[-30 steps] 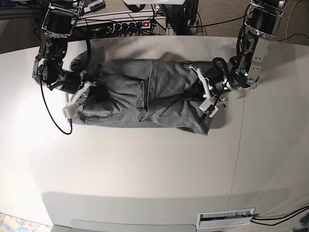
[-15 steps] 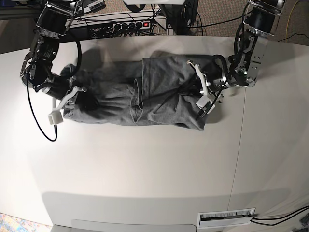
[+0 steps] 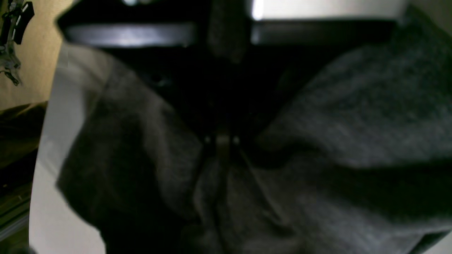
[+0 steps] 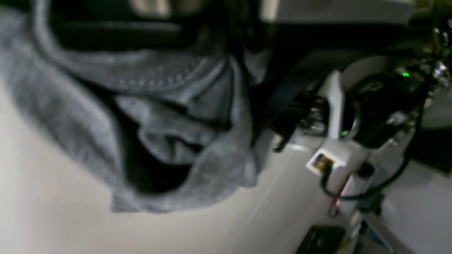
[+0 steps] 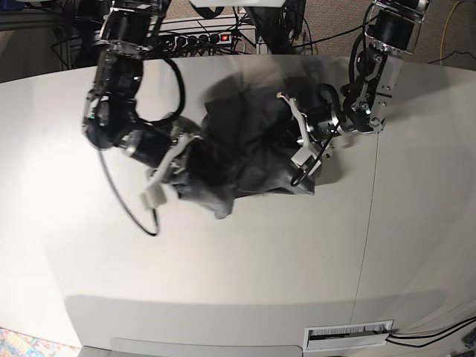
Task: Fold the T-shirt properly
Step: 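Lift the grasped end with the right gripper and fold it toward the left gripper, then press the folded bundle together with both grippers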
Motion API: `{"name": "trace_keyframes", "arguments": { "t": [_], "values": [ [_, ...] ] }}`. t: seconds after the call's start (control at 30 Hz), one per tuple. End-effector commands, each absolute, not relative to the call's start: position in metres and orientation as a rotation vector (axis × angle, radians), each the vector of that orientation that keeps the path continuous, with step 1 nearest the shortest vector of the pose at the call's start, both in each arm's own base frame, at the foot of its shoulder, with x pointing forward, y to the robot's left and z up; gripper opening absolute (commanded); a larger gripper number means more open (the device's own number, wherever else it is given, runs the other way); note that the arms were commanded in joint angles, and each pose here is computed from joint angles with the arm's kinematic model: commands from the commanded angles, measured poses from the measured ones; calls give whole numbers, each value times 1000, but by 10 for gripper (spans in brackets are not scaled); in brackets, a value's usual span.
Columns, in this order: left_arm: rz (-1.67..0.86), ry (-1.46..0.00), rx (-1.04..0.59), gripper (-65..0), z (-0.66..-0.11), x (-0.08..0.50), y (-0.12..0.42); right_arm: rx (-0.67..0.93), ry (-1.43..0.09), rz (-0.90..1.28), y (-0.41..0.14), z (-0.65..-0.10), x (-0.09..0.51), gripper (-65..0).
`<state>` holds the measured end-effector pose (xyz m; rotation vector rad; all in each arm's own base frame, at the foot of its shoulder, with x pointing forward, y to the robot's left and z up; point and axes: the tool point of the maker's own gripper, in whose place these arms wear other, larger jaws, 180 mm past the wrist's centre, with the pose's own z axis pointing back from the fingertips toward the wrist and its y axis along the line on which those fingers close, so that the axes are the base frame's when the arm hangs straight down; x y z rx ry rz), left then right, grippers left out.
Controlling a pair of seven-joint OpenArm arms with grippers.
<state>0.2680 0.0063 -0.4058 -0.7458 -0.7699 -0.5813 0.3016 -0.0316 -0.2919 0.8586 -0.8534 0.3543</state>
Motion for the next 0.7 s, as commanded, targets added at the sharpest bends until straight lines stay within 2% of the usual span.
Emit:
{"name": "trace_keyframes", "arguments": {
  "t": [0.0, 0.23, 0.37, 0.53, 0.67],
  "values": [
    [-626, -729, -688, -650, -413, 265, 13, 907, -912, 386, -16, -273, 306, -650],
    [-724, -757, -653, -650, -385, 267, 6, 948, -840, 536, 46, -278, 286, -650],
    [-796, -787, -589, -650, -357, 271, 9, 887, -841, 550, 44, -285, 290, -650],
    [-751, -913, -517, -650, -317, 288, 27, 797, -837, 559, 36, -296, 295, -650],
    [-709, -892, -467, -650, -322, 285, 51, 778, -834, 562, 34, -298, 296, -650]
  ]
}}
